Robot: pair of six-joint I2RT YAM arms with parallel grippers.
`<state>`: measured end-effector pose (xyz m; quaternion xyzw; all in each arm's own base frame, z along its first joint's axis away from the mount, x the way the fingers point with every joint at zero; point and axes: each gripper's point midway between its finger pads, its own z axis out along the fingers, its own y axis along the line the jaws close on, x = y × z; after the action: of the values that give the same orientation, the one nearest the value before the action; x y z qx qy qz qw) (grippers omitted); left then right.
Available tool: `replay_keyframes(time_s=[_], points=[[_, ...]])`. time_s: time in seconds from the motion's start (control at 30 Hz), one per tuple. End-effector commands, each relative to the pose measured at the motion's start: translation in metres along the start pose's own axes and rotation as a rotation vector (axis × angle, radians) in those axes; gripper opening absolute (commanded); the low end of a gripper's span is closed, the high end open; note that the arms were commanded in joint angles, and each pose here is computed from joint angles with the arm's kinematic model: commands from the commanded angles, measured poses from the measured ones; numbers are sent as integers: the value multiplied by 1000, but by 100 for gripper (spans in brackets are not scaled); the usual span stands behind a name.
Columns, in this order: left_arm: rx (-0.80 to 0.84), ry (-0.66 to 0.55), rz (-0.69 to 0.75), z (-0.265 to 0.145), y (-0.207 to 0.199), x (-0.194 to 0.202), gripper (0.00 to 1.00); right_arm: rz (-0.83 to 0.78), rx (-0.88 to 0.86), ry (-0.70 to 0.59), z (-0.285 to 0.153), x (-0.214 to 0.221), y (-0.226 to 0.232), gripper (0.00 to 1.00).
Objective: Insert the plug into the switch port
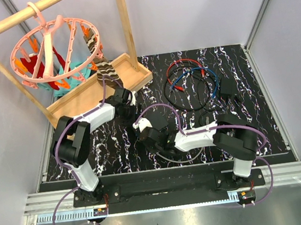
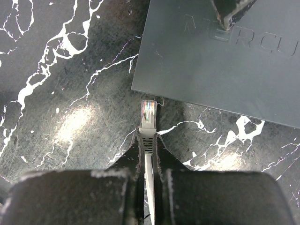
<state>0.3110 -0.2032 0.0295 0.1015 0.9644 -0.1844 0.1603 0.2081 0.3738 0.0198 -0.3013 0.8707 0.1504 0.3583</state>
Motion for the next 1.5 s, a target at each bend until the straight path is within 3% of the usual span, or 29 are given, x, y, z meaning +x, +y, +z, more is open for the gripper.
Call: replay_keyframes(time_s=[0.0, 0.33, 1.47], points=[[-5, 13, -9, 6, 2, 3, 72, 37, -5, -64, -7, -18, 3, 0], [-61, 47, -65, 6, 12, 18, 66, 55, -10, -100, -12, -31, 5, 0], [-54, 62, -95, 6, 10, 22, 65, 38, 12, -123, -9, -43, 5, 0]])
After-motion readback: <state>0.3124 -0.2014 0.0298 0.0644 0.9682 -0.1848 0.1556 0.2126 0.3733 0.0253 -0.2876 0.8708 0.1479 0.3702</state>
